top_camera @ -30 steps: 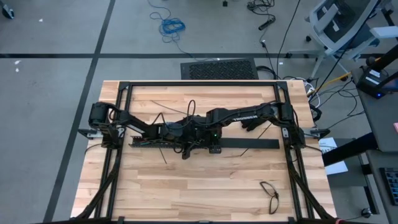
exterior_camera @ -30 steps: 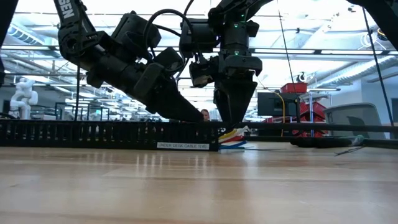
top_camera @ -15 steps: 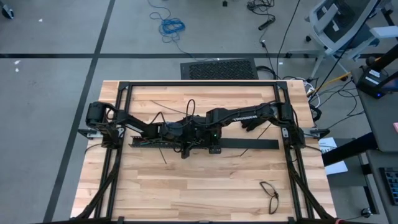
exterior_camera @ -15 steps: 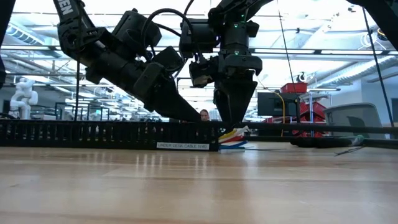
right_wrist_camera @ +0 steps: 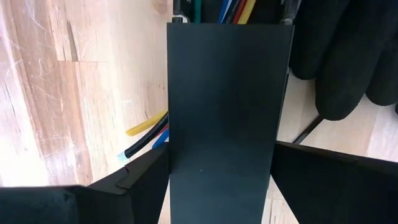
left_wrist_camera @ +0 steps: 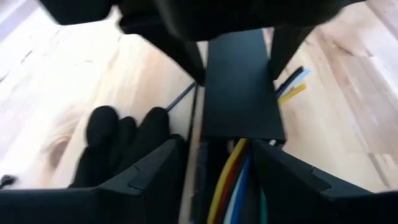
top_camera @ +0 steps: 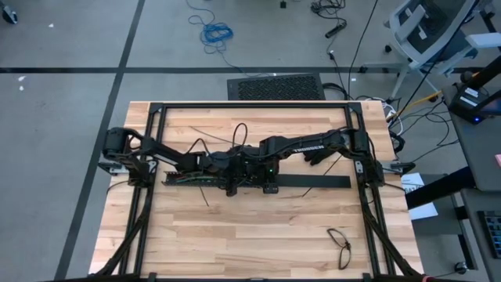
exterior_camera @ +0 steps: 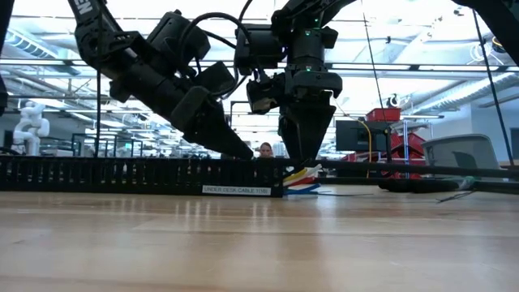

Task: Ziptie cables
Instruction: Close the cable duct

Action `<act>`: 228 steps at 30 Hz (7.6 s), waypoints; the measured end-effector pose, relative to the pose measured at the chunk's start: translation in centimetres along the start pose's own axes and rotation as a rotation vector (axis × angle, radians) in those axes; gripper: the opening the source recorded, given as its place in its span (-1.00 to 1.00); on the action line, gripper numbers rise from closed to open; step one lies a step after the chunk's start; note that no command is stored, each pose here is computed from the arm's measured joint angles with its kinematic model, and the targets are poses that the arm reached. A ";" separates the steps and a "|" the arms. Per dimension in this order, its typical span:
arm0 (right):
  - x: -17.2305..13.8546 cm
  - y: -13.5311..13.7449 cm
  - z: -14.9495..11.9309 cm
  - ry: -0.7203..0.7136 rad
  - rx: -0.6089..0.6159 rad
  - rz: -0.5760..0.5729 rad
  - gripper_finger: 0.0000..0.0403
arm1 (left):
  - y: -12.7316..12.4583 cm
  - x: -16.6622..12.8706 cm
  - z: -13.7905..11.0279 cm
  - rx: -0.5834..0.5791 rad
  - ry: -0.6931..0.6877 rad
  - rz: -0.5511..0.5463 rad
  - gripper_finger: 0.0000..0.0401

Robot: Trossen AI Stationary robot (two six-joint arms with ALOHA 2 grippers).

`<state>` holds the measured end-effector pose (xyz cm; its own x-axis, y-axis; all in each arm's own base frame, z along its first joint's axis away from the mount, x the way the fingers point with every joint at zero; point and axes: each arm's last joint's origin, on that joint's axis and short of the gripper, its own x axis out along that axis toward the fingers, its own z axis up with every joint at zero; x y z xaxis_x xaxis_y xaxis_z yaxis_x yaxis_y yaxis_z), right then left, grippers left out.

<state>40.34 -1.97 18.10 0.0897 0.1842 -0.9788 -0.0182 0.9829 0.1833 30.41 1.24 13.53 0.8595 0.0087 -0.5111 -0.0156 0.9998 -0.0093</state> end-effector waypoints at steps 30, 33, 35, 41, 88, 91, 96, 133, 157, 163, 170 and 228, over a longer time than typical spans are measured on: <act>0.0 0.0 0.0 0.001 -0.003 -0.002 0.27 | 0.2 -2.7 -0.2 -0.033 0.142 -0.150 0.06; 0.0 0.0 0.0 0.001 -0.003 -0.003 0.27 | 0.2 -2.7 -0.5 -0.033 0.147 -0.150 0.06; 0.0 0.0 0.0 0.001 -0.003 -0.005 0.27 | 0.2 -2.8 -0.6 -0.031 0.151 -0.131 0.06; 0.0 -0.1 0.0 0.002 -0.002 -0.006 0.27 | 0.3 -2.7 -0.6 -0.028 0.145 -0.105 0.06; 0.1 -0.1 0.2 -0.022 0.050 -0.002 0.27 | 2.0 -6.5 -1.1 0.125 0.339 0.000 0.06; 0.1 -0.1 0.2 -0.022 0.050 -0.002 0.27 | 2.4 -6.7 -1.9 0.125 0.358 0.010 0.06; 0.1 -0.1 0.2 -0.022 0.050 -0.002 0.27 | 3.1 -6.9 -2.6 0.100 0.391 0.031 0.06; 0.0 -0.1 0.1 -0.013 0.049 -0.003 0.27 | 2.3 -5.8 -3.9 0.085 0.466 -0.069 -0.91; 0.0 -0.1 0.2 -0.023 0.039 -0.004 0.27 | 2.2 -5.7 -2.6 0.078 0.406 -0.041 -0.46; 0.0 -0.1 0.2 -0.017 0.036 -0.004 0.27 | 2.3 -5.6 -2.2 0.079 0.398 -0.040 -0.13; 0.0 -0.1 0.2 -0.015 0.026 -0.004 0.27 | 2.4 -5.5 -1.2 0.079 0.374 -0.025 0.19; 0.0 -0.1 0.0 -0.001 0.024 -0.007 0.27 | -0.6 -5.4 -0.3 -0.029 0.181 0.017 0.69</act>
<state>40.36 -2.08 18.05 0.0909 0.1771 -0.9800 0.0063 0.9839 0.1784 25.63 0.61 16.04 0.7526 0.0201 -0.6581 -0.0462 0.9987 -0.0224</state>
